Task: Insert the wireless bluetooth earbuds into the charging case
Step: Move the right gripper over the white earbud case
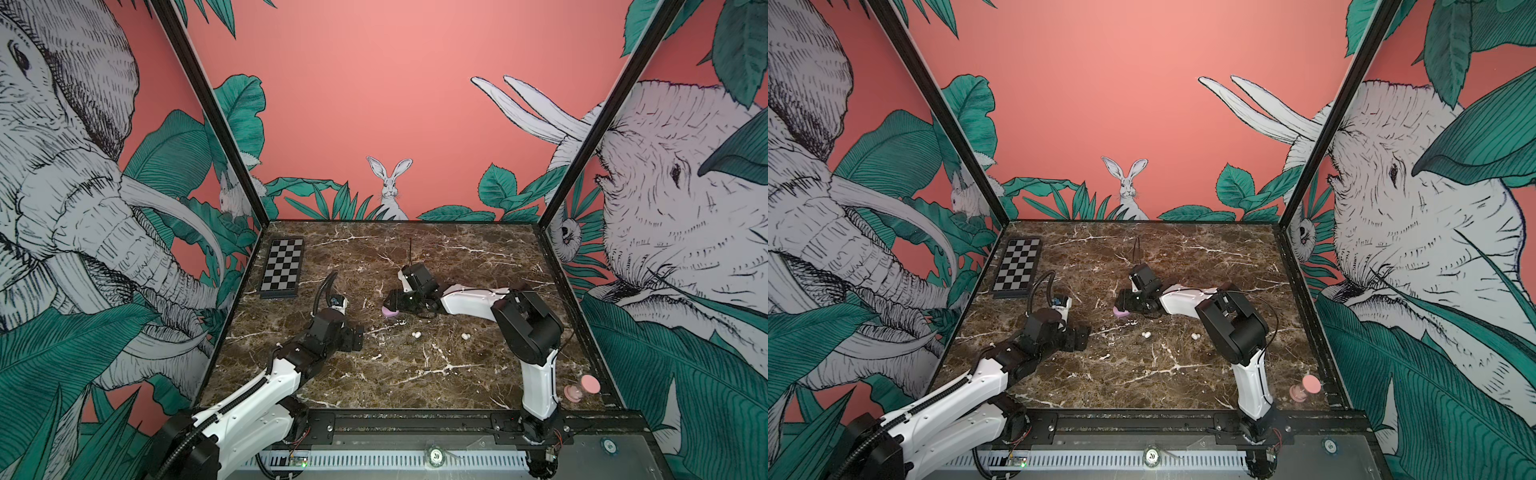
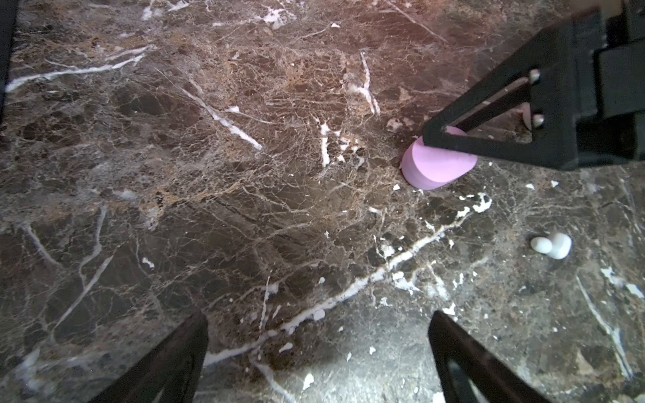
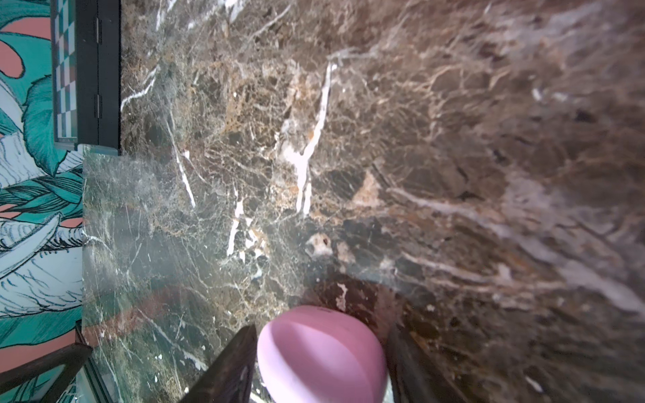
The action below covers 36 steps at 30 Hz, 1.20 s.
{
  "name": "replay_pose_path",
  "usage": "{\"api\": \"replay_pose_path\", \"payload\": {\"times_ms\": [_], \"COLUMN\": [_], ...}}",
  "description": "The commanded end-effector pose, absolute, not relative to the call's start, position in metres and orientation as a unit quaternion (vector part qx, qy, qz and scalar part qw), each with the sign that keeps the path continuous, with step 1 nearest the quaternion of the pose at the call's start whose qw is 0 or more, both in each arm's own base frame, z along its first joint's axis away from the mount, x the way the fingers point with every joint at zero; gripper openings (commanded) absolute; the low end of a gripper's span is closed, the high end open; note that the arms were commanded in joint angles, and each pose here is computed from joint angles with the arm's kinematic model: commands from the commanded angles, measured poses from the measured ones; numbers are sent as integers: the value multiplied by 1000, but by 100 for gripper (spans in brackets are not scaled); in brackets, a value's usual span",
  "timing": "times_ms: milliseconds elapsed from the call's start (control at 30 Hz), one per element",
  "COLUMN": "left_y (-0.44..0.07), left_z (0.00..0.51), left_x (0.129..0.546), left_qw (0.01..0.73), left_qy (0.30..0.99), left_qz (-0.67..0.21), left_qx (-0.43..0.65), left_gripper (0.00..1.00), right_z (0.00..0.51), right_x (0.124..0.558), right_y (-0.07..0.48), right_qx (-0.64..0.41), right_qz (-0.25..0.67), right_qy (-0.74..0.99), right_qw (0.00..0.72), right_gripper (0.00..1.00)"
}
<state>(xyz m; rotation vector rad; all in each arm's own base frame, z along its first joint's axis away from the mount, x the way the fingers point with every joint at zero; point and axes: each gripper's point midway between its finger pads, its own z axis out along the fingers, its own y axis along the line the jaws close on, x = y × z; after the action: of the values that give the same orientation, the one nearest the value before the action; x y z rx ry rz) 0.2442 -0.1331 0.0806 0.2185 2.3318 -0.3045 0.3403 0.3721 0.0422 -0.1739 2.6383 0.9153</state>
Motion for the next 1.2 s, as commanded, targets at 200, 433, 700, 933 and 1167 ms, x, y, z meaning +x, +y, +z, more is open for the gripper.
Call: {"api": "replay_pose_path", "payload": {"times_ms": [200,433,700,933,1167], "left_y": [-140,-140,-131,-129,-148], "left_z": [95,94,99,108,130], "left_x": [251,250,249,244,257], "left_qw": [396,395,396,377,388], "left_qy": [905,905,908,915,904], "left_qz": [-129,-129,-114,-139,-182], "left_qx": [89,90,72,11,-1], "left_gripper": [99,99,99,99,99], "right_z": [53,62,117,182,169], "right_x": [329,324,325,319,309], "right_y": [369,368,344,273,202], "right_qx": [-59,-61,-80,-45,12], "right_qz": [316,321,291,206,119], "right_qy": [931,929,925,925,963], "right_qw": [172,174,230,316,241], "right_gripper": [59,59,61,98,98]}}
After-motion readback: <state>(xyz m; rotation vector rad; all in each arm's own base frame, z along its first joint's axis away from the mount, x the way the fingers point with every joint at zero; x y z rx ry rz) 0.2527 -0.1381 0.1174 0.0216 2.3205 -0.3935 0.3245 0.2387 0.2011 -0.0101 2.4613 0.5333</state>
